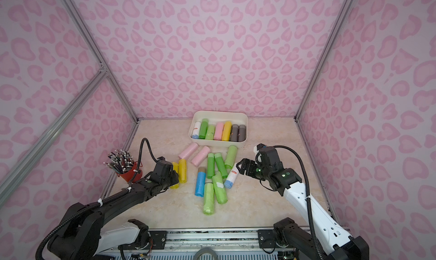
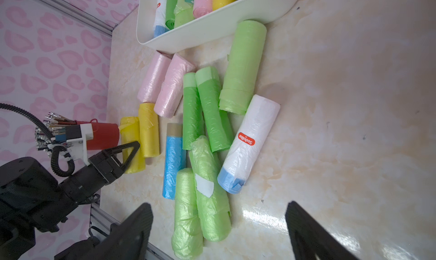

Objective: Put the roll of trash bags into the storage box
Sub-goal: Pick up the roll of trash bags from the center of the board.

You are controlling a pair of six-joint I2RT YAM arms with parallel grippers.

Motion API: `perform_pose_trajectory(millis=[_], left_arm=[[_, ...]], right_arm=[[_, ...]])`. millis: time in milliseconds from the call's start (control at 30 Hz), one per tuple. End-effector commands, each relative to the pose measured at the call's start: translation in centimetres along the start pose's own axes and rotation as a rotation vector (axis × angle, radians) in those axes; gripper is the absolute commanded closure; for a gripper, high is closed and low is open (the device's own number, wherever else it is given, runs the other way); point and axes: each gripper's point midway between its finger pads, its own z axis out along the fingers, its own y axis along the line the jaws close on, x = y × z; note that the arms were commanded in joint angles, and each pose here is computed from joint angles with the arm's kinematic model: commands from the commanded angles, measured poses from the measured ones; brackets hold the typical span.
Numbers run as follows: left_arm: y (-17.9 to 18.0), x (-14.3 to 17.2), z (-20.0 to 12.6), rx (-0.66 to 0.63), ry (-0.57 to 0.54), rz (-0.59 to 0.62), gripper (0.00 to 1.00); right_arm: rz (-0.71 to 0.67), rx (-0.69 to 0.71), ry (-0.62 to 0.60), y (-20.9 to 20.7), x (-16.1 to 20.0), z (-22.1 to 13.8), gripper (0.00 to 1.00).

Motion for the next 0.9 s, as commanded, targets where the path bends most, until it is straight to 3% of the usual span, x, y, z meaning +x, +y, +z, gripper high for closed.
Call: perform_pose_trajectory(millis=[0, 367, 867], left_arm=[[-1.5, -1.2, -1.0, 0.022, -0.04, 0.003, 0.63], [-6.6, -2.3, -3.5, 0.125, -0.086, 0.053, 0.65], [-10.7, -2.6, -3.4, 0.18, -0.077, 0.103, 0.68]], right_arm=[[0.004, -0.015, -0.002, 0.1, 0.0, 0.3, 0.1], [0.023, -0.014, -0.011, -0.1, 0.0, 0.7, 0.11], [0.065, -0.013, -0.012, -0.6, 0.3, 1.1, 0.1]])
